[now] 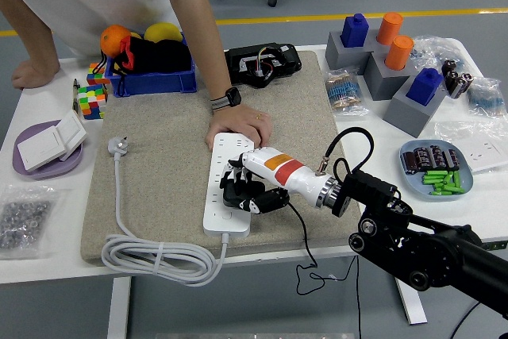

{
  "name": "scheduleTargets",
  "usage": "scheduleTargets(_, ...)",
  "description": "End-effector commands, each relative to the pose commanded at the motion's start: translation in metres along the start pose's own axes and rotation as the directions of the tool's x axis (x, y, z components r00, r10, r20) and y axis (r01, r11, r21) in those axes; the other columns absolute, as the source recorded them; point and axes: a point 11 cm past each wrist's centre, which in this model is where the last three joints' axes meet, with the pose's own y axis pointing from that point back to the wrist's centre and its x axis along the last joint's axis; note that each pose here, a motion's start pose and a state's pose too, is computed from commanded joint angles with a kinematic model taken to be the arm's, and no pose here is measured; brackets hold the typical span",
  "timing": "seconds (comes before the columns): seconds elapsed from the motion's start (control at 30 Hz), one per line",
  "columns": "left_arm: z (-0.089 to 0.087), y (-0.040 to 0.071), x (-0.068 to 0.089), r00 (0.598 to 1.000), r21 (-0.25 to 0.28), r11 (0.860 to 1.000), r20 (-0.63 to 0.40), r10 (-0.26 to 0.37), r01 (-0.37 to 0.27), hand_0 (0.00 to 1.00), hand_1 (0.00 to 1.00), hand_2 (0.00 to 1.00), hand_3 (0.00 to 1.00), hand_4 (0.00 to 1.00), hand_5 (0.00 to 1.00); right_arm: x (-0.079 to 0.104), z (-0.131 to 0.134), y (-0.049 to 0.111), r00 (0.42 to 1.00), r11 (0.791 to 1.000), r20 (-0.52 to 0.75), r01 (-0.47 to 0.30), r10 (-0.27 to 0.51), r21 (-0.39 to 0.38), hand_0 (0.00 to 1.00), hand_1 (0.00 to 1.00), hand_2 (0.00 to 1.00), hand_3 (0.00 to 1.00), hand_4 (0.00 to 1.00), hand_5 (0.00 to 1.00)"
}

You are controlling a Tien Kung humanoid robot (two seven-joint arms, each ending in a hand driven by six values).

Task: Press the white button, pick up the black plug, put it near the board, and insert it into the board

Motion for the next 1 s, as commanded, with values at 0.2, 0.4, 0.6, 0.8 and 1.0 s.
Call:
scheduleTargets(0.2, 0.001, 0.0, 0.0, 1.0, -0.002, 1.0, -0.004, 0.0, 0.0, 0.829, 0.797, 0.774, 0.801, 0.599, 0.489, 0.002, -0.001, -0.006, 1.0, 1.0, -0.016, 0.013, -0.013, 0.004, 0.419, 0.457, 0.457, 0.511, 0.775, 0.002)
scheduleTargets(0.4, -0.001, 0.0, 0.0, 1.0, 0.002, 1.0, -0.011, 0.0, 0.0, 0.829, 0.797, 0.774, 0.801, 0.599, 0.489, 0.005, -0.003, -0.006, 1.0, 1.0, -0.023, 0.009, -0.009, 0.01, 0.418, 0.457, 0.456, 0.51, 0.774, 0.002)
scheduleTargets(0.6, -0.002, 0.0, 0.0, 1.0, 0.004, 1.0, -0.009, 0.002, -0.001, 0.828, 0.797, 0.773, 0.801, 0.599, 0.492, 0.022, -0.018, -0.008, 0.999, 0.998, -0.039, -0.024, 0.026, 0.051, 0.419, 0.457, 0.456, 0.51, 0.774, 0.002)
scheduleTargets(0.8, -0.002, 0.0, 0.0, 1.0, 0.003, 1.0, -0.008, 0.001, -0.001, 0.828, 0.797, 0.774, 0.802, 0.598, 0.489, 0.049, -0.046, -0.008, 0.995, 0.988, -0.054, -0.082, 0.089, 0.128, 0.418, 0.458, 0.456, 0.511, 0.775, 0.002)
scheduleTargets(1.0, -0.001, 0.0, 0.0, 1.0, 0.002, 1.0, -0.007, 0.001, -0.001, 0.828, 0.797, 0.773, 0.801, 0.598, 0.488, 0.072, -0.068, -0.002, 0.987, 0.971, -0.042, -0.147, 0.158, 0.187, 0.418, 0.457, 0.456, 0.511, 0.776, 0.002)
